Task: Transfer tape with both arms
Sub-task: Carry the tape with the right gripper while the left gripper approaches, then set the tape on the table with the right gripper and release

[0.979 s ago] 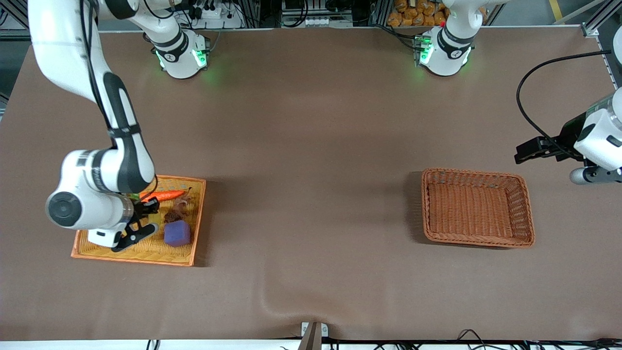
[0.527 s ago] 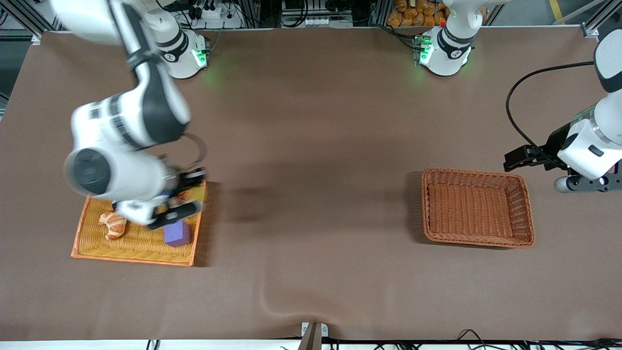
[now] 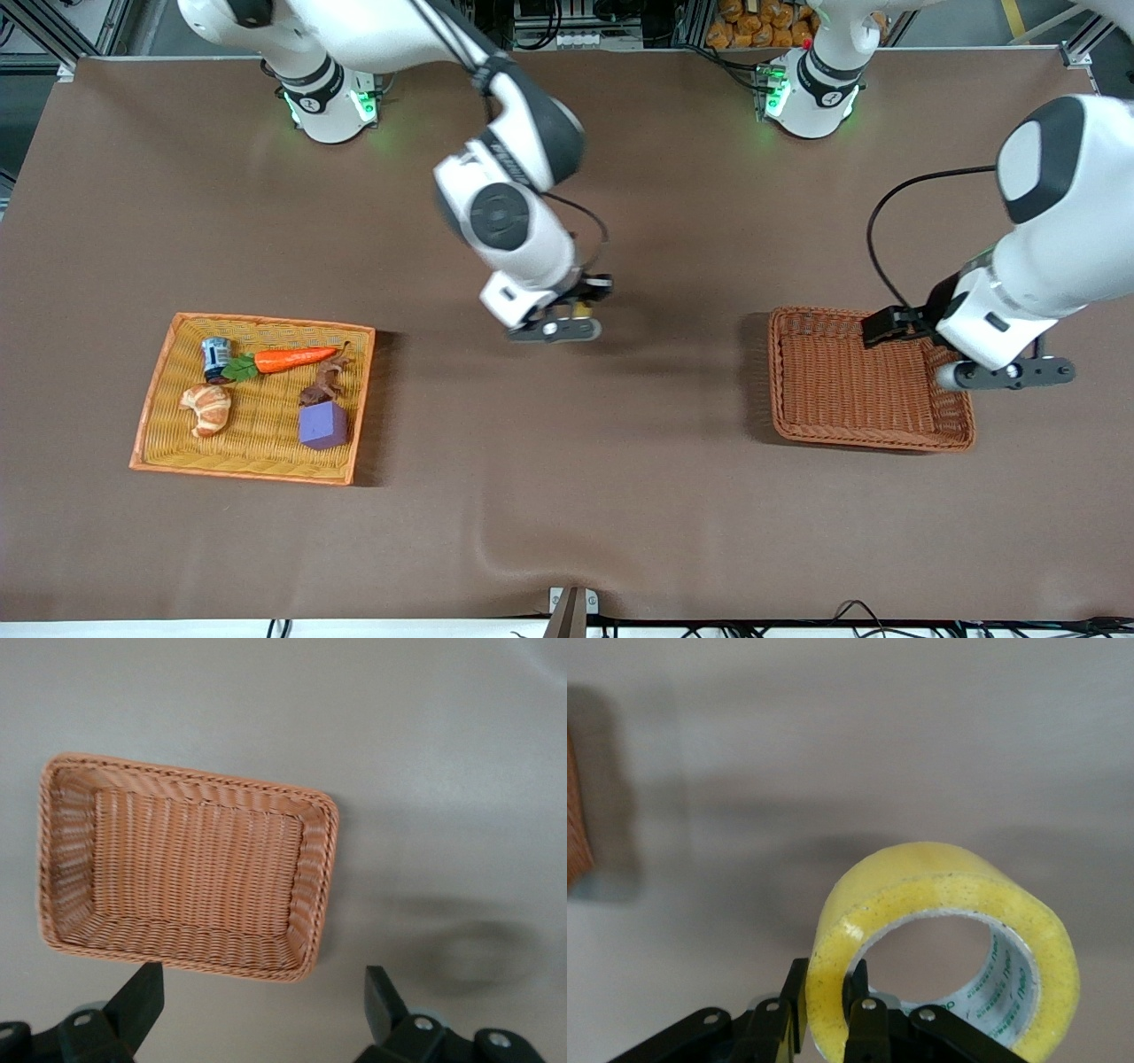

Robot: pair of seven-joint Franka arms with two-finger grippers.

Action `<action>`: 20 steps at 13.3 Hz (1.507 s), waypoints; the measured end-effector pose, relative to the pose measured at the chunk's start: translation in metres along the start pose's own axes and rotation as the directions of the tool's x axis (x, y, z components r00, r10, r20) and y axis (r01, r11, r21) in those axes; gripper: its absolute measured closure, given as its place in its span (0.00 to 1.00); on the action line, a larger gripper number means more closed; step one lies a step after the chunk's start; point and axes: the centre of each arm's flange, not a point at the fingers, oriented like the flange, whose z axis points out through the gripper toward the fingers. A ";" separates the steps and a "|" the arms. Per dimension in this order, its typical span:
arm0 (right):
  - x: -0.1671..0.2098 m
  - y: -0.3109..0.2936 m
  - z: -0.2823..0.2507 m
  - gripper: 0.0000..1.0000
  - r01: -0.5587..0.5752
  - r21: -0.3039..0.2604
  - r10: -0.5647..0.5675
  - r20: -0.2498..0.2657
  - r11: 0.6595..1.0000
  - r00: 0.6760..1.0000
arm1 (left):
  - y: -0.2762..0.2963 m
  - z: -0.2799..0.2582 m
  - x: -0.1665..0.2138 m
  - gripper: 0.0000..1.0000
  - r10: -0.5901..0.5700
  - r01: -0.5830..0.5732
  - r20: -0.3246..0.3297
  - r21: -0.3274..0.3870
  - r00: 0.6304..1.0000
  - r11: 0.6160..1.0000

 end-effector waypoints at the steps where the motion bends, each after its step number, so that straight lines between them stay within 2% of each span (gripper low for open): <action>1: -0.010 -0.013 0.037 0.78 -0.030 0.031 0.031 -0.040 0.999 0.999 | 0.007 0.007 0.000 0.00 -0.009 0.009 -0.007 -0.002 1.000 1.000; 3: -0.023 -0.021 0.098 0.78 -0.072 0.056 0.076 -0.058 0.996 0.995 | 0.017 0.019 -0.002 0.00 -0.010 0.010 -0.018 -0.006 1.000 1.000; 4: -0.020 -0.020 0.111 0.78 -0.083 0.053 0.086 -0.058 0.995 0.995 | 0.020 0.024 -0.002 0.00 -0.010 0.010 -0.019 -0.007 1.000 1.000; 5: -0.014 -0.019 0.108 0.73 -0.093 0.053 0.096 -0.057 0.994 0.994 | 0.022 0.029 -0.002 0.00 -0.008 0.008 -0.017 -0.008 1.000 1.000; 8: 0.017 -0.001 0.049 0.42 -0.112 -0.019 0.113 0.020 0.994 0.993 | 0.025 0.047 -0.005 0.00 -0.002 0.002 0.011 -0.002 1.000 1.000; 10: 0.045 0.032 -0.014 0.22 -0.045 -0.072 0.051 0.078 0.996 0.996 | 0.039 0.057 -0.010 0.00 0.009 -0.009 0.018 -0.001 1.000 1.000; 12: 0.079 0.086 -0.088 0.01 0.010 -0.083 -0.001 0.101 0.997 0.995 | 0.075 0.066 -0.021 0.00 -0.008 0.008 0.021 -0.002 1.000 1.000; 14: 0.098 0.144 -0.153 0.00 0.020 -0.126 -0.015 0.041 0.992 0.999 | 0.129 0.093 -0.042 0.00 -0.011 0.011 0.032 -0.002 0.999 1.000; 16: 0.093 0.182 -0.198 0.00 0.064 -0.168 -0.064 0.007 0.984 0.998 | 0.177 0.137 -0.069 0.00 -0.038 0.038 0.015 0.001 0.999 0.999; 18: 0.086 0.216 -0.234 0.00 0.142 -0.193 -0.143 0.009 0.971 0.990 | 0.197 0.174 -0.091 0.00 -0.075 0.075 0.007 -0.007 0.997 0.997; 20: 0.078 0.254 -0.272 0.00 0.151 -0.204 -0.148 0.034 0.967 0.988 | 0.205 0.200 -0.107 0.00 -0.084 0.085 0.015 -0.005 0.996 0.996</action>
